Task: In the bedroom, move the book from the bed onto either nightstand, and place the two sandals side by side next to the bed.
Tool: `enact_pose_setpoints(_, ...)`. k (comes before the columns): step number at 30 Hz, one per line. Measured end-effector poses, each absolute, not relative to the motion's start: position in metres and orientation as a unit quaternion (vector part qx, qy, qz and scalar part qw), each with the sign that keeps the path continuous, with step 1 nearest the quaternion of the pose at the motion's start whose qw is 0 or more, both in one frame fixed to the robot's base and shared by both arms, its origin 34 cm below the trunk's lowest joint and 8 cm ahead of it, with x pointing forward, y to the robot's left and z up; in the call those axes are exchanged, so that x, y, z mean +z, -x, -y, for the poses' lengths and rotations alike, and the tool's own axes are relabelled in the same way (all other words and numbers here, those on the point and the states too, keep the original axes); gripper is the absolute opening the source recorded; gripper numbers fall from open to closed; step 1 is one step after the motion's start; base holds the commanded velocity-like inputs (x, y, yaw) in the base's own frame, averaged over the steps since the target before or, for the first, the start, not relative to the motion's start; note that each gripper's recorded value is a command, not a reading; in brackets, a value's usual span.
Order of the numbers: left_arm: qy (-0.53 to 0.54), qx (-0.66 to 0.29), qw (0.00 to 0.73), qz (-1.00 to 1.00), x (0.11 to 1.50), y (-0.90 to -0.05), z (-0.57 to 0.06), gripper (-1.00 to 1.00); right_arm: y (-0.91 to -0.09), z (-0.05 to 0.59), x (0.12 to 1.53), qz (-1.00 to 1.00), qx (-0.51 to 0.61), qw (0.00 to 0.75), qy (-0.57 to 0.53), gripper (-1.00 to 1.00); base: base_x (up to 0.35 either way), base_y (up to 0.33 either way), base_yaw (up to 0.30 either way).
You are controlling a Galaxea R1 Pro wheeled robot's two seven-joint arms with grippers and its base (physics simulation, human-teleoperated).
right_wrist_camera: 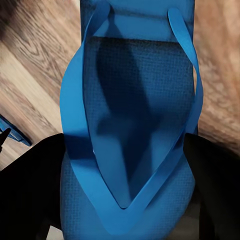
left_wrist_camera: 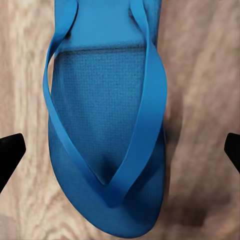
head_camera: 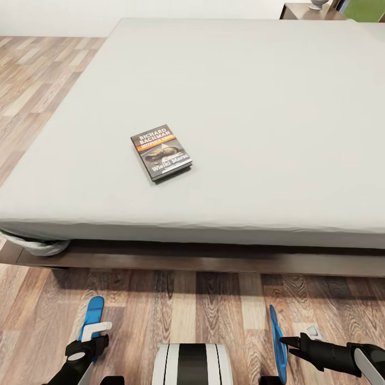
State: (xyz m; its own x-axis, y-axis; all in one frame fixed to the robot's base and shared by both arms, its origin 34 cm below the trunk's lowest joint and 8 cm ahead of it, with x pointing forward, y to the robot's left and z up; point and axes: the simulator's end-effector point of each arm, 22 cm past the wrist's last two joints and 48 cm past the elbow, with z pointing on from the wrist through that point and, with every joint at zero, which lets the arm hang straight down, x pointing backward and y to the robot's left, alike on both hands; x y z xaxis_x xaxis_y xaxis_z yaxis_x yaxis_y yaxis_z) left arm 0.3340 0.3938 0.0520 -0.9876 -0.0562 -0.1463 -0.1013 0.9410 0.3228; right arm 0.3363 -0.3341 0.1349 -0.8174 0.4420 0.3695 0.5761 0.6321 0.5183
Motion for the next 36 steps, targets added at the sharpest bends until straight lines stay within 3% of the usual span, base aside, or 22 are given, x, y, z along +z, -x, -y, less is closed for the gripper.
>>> enact_pose_setpoints(23, 0.048, 0.157, 0.104, -0.981, 0.073, -0.367, -0.390, 1.00, -0.363, 0.334, 0.158, 0.900, -0.333, 0.069, 0.272, -1.00, 0.000, 0.000, 0.000)
enact_pose_setpoints(31, 0.040, 0.098, 0.115, -0.988, 0.073, -0.376, -0.381, 1.00, -0.367, 0.334, 0.161, 0.901, -0.334, 0.064, 0.269, -1.00, 0.000, 0.000, 0.000)
enact_pose_setpoints(36, 0.017, -0.042, 0.119, -0.992, 0.076, -0.380, -0.350, 1.00, -0.367, 0.334, 0.161, 0.901, -0.334, 0.064, 0.269, -1.00, 0.000, 0.000, 0.000)
